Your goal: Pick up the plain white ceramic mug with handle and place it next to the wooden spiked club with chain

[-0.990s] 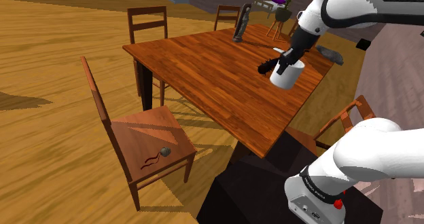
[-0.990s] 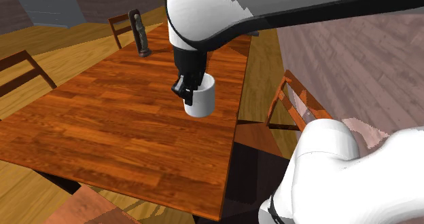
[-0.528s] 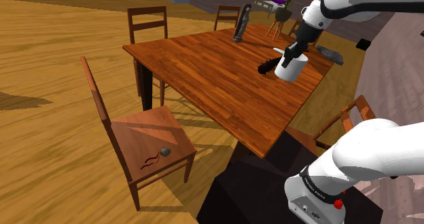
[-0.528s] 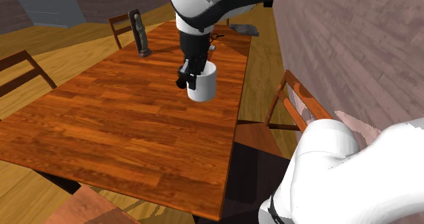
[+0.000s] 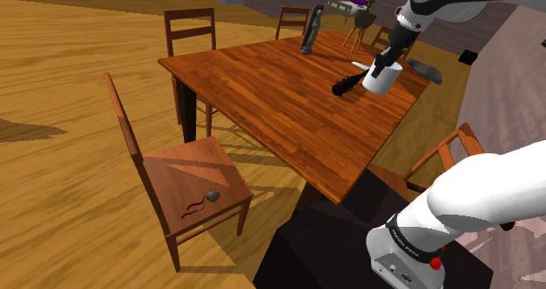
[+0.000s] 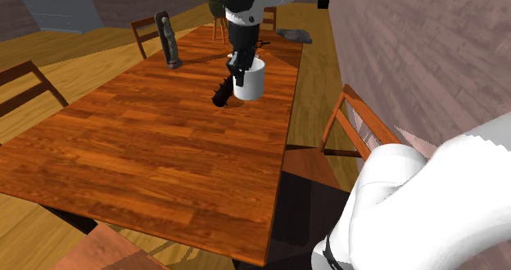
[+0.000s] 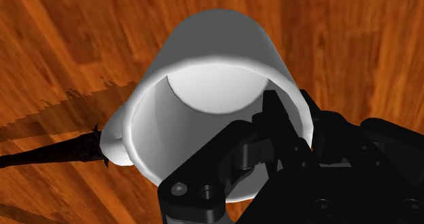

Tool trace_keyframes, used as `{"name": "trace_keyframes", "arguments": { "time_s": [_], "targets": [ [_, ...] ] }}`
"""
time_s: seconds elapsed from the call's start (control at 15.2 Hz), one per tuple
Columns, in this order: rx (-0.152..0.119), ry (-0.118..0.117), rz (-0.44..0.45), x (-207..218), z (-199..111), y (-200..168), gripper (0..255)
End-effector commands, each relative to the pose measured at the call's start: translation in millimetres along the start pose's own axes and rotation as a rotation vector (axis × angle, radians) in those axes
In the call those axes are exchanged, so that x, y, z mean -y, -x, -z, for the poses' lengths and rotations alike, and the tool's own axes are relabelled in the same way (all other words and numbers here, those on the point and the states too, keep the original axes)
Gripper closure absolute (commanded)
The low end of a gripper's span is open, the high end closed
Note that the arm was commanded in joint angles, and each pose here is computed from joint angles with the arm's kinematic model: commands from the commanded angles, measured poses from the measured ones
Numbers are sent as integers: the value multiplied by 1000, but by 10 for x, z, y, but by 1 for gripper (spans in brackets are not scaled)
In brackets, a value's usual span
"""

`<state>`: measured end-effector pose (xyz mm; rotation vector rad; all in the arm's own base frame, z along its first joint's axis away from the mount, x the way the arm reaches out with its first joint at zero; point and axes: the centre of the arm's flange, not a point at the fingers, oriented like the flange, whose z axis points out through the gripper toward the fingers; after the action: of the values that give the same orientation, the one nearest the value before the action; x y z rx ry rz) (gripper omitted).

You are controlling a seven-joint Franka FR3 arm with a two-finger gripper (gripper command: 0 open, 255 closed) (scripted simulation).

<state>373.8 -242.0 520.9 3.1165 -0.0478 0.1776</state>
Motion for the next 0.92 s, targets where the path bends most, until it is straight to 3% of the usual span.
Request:
{"name": "trace_keyframes", "arguments": {
  "time_s": [0.0, 0.86],
  "targets": [
    [0, 2, 1, -247, -26, -111, 255],
    [0, 2, 1, -1871, -110, -659, 255]
  ]
}}
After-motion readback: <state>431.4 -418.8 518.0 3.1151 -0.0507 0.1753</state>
